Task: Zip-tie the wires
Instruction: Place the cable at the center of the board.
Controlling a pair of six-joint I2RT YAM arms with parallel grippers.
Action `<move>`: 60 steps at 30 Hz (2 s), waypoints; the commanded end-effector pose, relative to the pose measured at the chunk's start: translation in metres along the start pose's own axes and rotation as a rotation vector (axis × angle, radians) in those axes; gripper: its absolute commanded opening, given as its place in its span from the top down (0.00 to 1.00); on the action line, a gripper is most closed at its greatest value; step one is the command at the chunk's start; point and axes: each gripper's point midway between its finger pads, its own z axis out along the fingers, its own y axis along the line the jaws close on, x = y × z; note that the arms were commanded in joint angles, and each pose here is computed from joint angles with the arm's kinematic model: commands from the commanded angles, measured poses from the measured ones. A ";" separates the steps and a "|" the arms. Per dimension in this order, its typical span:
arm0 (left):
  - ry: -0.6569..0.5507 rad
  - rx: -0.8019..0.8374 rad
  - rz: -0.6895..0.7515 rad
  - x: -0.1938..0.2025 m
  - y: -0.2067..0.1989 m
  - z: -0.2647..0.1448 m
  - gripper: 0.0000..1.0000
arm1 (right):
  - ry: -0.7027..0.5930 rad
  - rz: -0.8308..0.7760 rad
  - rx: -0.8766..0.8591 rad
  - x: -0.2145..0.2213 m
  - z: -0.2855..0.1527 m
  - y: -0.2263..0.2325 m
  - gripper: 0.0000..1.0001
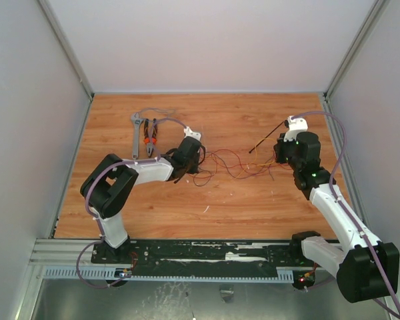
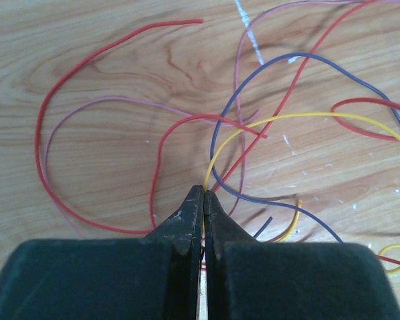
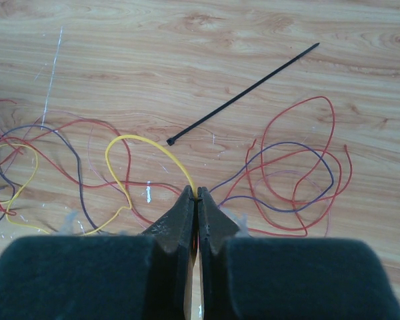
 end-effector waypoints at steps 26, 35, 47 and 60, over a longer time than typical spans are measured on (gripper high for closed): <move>-0.025 -0.170 -0.122 0.011 0.098 -0.031 1.00 | 0.112 0.155 0.347 0.064 0.034 -0.093 1.00; -0.065 -0.164 -0.133 -0.005 0.098 -0.040 0.93 | 0.124 0.173 0.310 0.076 0.036 -0.086 0.80; -0.298 -0.092 -0.231 -0.101 0.112 -0.096 0.42 | 0.082 0.161 0.197 0.051 0.032 -0.067 0.45; -0.389 -0.157 -0.276 -0.174 0.161 -0.099 0.29 | -0.008 0.162 0.143 0.009 0.025 -0.057 0.25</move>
